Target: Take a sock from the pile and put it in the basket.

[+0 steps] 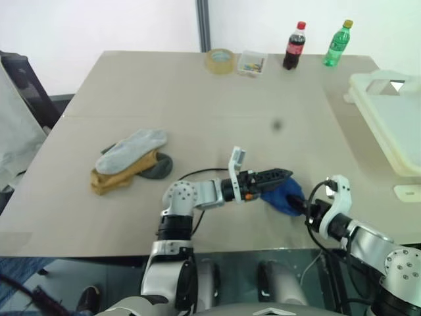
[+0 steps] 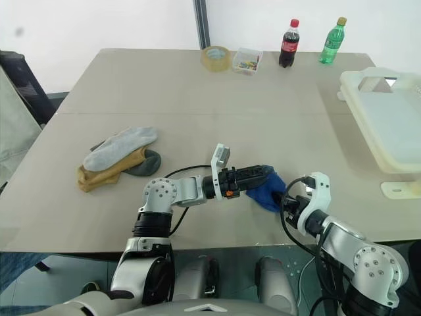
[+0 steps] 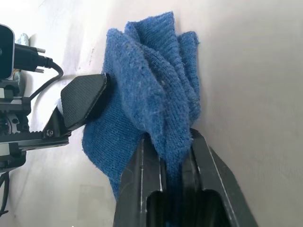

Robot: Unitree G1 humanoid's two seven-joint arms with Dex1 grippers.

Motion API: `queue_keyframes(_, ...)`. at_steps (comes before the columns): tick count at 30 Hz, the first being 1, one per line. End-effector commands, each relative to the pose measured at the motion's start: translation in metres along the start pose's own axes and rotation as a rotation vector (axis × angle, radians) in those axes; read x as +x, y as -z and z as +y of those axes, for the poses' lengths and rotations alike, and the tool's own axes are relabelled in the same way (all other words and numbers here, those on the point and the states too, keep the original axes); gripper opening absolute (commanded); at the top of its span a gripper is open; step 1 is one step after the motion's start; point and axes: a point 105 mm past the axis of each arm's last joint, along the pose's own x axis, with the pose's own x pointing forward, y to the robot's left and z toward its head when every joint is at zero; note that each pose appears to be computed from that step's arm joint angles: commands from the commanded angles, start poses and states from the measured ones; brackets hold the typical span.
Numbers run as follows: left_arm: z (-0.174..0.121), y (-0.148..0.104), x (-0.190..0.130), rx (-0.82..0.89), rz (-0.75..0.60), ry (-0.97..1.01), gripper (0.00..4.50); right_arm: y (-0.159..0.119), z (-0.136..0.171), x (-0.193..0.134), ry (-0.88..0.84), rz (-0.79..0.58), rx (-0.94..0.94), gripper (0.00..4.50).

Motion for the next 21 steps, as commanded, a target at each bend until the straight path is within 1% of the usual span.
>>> queue_keyframes(1,-0.003,-0.001,0.001,0.023,-0.009,0.015,4.5,-0.002,0.007,0.0,-0.036,-0.011,-0.009,0.02)
queue_keyframes(4,-0.001,-0.002,-0.002,0.097,0.005,-0.035,4.5,-0.003,0.014,0.0,-0.077,-0.009,-0.011,0.02)
queue_keyframes(6,0.007,-0.004,-0.01,0.292,0.04,-0.148,4.5,-0.003,0.015,-0.001,-0.081,-0.001,-0.023,0.02)
queue_keyframes(8,0.007,-0.006,-0.018,0.498,0.069,-0.196,4.5,-0.004,0.012,-0.003,-0.078,0.003,-0.028,0.02)
queue_keyframes(10,0.005,-0.01,-0.024,0.645,0.06,-0.211,4.5,-0.008,0.007,-0.006,-0.063,-0.001,-0.031,0.02)
queue_keyframes(13,-0.003,-0.021,-0.032,0.936,0.025,-0.256,4.5,-0.017,-0.008,-0.013,-0.01,-0.007,-0.056,0.02)
queue_keyframes(15,-0.014,-0.022,-0.033,1.041,0.005,-0.219,4.5,-0.023,-0.017,-0.018,0.023,-0.003,-0.077,0.02)
queue_keyframes(18,-0.02,-0.018,-0.034,1.185,0.027,-0.183,4.5,-0.034,-0.024,-0.022,0.057,-0.007,-0.129,0.02)
queue_keyframes(21,-0.027,-0.015,-0.031,1.344,0.059,-0.137,4.5,-0.052,-0.025,-0.027,0.06,-0.027,-0.191,0.02)
